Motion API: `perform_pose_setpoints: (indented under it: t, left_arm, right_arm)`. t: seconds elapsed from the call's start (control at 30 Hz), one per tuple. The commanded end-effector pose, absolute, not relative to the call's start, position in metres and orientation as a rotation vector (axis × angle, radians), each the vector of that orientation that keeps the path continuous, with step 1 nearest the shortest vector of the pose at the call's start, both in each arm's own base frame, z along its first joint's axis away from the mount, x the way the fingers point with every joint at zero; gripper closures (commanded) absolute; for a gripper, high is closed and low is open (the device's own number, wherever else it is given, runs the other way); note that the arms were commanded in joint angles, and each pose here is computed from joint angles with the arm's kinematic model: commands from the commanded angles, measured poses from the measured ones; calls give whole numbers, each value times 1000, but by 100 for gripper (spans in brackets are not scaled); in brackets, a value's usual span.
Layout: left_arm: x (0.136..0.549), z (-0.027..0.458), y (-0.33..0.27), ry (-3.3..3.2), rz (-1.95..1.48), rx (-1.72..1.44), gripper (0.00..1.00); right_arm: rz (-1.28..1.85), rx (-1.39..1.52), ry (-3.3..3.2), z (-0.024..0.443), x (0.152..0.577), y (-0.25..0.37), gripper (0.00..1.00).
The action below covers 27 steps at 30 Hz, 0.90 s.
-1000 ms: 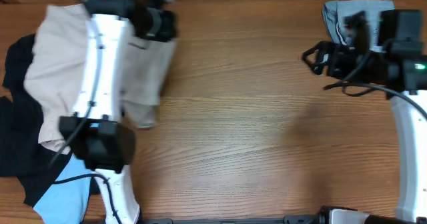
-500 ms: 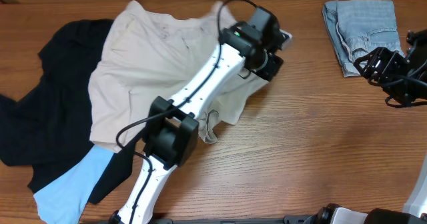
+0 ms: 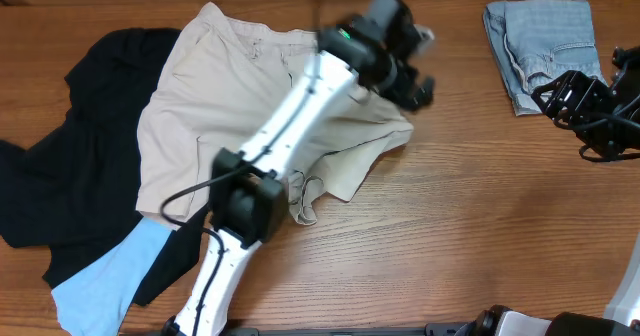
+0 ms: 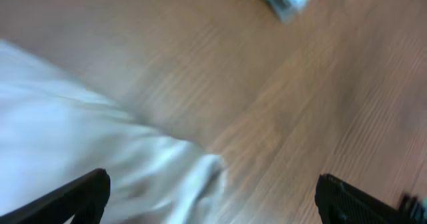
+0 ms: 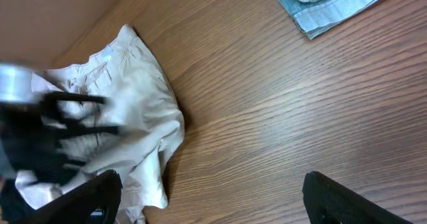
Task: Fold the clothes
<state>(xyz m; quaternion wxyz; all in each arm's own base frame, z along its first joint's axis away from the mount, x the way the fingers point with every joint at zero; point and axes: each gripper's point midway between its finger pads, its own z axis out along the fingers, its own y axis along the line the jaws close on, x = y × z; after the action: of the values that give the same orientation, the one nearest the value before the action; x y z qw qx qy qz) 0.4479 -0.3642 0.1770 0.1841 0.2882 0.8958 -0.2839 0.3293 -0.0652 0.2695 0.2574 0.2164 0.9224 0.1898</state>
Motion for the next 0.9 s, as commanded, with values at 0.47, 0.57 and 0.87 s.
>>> perform_pose_setpoints:
  t: [0.47, 0.57, 0.87]
  left_arm:
    - [493, 230, 19, 2751, -213, -102, 0]
    - [486, 196, 50, 2838, -221, -231, 0]
    - [448, 95, 88, 3066, -270, -433, 2]
  right_arm:
    - [634, 160, 2678, 226, 376, 42, 10]
    - [648, 126, 2709, 216, 379, 54, 10]
    - [637, 61, 2716, 194, 400, 71, 13]
